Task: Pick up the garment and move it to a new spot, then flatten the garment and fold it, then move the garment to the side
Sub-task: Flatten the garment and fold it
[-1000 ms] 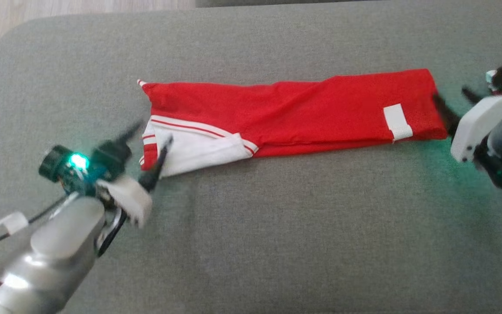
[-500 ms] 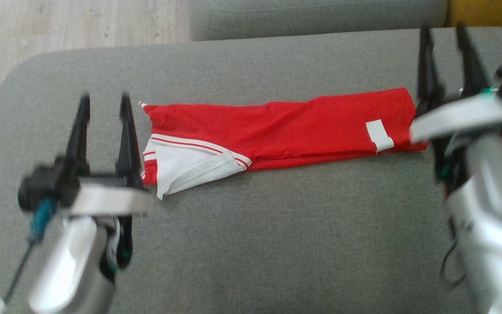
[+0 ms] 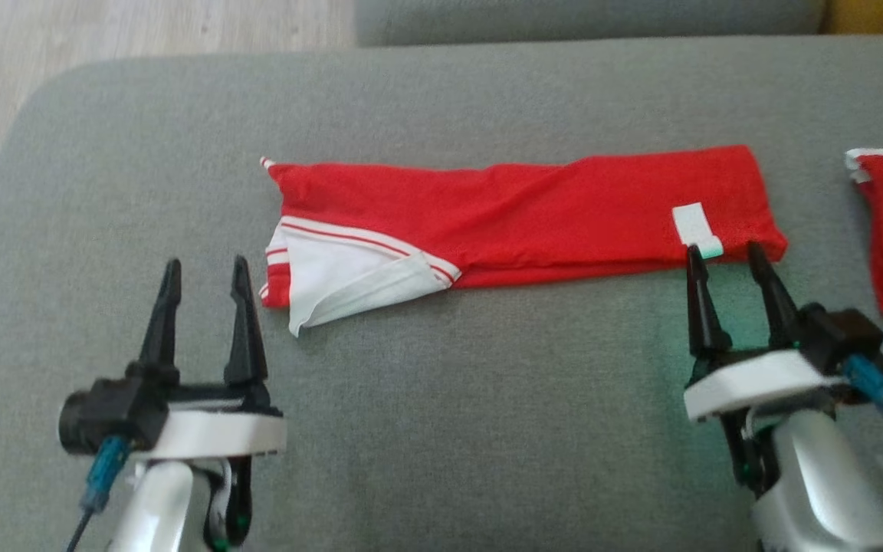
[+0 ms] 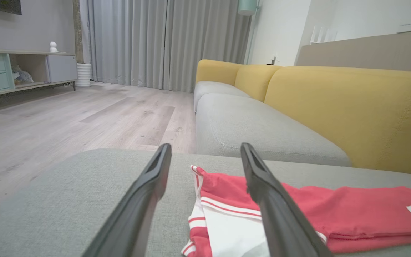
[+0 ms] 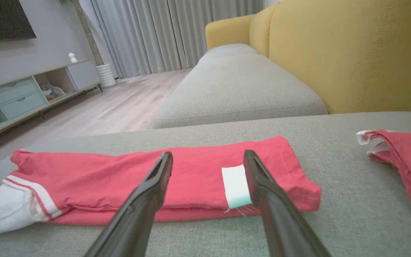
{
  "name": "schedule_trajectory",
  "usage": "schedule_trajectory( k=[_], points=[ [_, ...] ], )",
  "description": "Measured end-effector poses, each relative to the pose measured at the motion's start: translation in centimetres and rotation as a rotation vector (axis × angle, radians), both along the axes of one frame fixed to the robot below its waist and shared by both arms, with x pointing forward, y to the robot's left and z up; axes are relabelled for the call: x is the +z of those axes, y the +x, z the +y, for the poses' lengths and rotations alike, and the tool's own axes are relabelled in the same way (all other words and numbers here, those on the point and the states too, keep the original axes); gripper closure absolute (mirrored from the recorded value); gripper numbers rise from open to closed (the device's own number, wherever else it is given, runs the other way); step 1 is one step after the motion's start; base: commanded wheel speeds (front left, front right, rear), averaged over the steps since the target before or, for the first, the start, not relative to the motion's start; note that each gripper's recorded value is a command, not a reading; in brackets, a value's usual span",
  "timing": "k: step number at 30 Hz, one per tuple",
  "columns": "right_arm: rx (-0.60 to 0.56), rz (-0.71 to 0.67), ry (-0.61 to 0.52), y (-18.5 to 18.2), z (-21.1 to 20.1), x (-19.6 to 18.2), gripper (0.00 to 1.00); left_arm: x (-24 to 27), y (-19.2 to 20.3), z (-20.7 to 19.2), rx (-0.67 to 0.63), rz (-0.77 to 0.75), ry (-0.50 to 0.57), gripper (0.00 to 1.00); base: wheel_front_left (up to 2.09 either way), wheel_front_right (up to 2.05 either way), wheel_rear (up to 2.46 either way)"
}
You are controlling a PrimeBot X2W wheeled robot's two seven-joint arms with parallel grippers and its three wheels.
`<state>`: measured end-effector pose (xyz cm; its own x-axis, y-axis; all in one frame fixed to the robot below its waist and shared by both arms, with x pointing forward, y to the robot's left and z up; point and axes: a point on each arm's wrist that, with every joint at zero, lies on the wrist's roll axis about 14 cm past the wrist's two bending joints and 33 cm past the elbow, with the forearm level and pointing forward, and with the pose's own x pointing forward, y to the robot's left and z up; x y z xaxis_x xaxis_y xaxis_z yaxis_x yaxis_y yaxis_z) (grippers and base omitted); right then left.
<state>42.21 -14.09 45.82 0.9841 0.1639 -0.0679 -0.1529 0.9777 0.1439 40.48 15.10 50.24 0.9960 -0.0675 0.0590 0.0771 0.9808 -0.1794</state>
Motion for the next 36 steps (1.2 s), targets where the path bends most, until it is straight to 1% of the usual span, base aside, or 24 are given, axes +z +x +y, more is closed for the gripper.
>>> schedule_trajectory(
  k=[3, 8, 11, 14, 16, 18, 19, 20, 21, 22, 26, 30, 33, 36],
  points=[
    [-0.019, 0.032, -0.028, 1.7, -0.6, -0.9, 0.0, 0.0, 1.1, 0.0, -0.013, -0.01, 0.017, 0.0, 0.0, 0.0, 0.0],
    [-0.144, 0.143, -0.045, 5.2, -4.6, -3.0, 0.0, -0.9, 2.5, -0.4, -0.032, 0.007, 0.017, 0.0, 0.0, 0.0, 0.0],
    [-0.203, 0.239, -0.036, 6.0, -6.2, -5.3, 0.0, -2.1, 2.6, 0.1, -0.023, 0.038, 0.015, 0.0, 0.0, 0.0, 0.0],
    [-0.222, 0.335, -0.023, 5.9, -6.4, -8.0, 0.0, -2.8, 2.9, 0.3, -0.022, 0.054, 0.015, 0.0, 0.0, 0.0, 0.0],
    [-0.215, 0.384, -0.016, 5.8, -5.9, -9.5, 0.0, -3.0, 3.1, 0.4, -0.023, 0.057, 0.018, 0.0, 0.0, 0.0, 0.0],
    [-0.209, 0.402, -0.006, 6.2, -5.5, -10.0, 0.0, -2.9, 3.4, 0.6, -0.016, 0.053, 0.023, 0.0, 0.0, 0.0, 0.0],
    [-0.202, 0.408, -0.005, 6.6, -5.3, -10.1, 0.18, -2.8, 3.4, 0.7, -0.013, 0.05, 0.023, 0.0, 0.0, 0.0, 0.0],
    [-0.195, 0.411, -0.006, 6.8, -5.1, -10.1, 0.97, -2.7, 3.5, 0.9, -0.009, 0.049, 0.023, 0.0, 0.0, 0.0, 0.0],
    [-0.184, 0.409, -0.011, 7.1, -4.9, -9.9, 0.97, -2.6, 3.6, 1.0, -0.006, 0.045, 0.023, 0.0, 0.0, 0.0, 0.0],
    [-0.177, 0.404, -0.014, 7.2, -4.7, -9.8, 1.0, -2.3, 3.7, 1.1, -0.002, 0.037, 0.025, 0.0, 0.0, 0.0, 0.0],
    [-0.174, 0.386, -0.02, 6.7, -4.6, -9.5, 1.0, -1.5, 3.9, 1.2, -0.004, 0.014, 0.035, 0.0, 0.0, 0.0, 0.0],
    [-0.199, 0.368, -0.06, 6.0, -5.8, -8.6, 1.0, -0.7, 3.9, 0.5, -0.019, -0.009, 0.034, 0.0, 0.0, 0.0, 0.0],
    [-0.248, 0.327, -0.097, 5.8, -8.0, -6.9, 1.0, 0.0, 3.9, 0.3, -0.023, -0.029, 0.028, 0.0, 0.0, 0.0, 0.0],
    [-0.323, 0.284, -0.168, 5.4, -12.1, -4.9, 1.0, 0.7, 3.7, -0.2, -0.039, -0.046, 0.024, 0.0, 0.0, 0.0, 0.0]
  ],
)
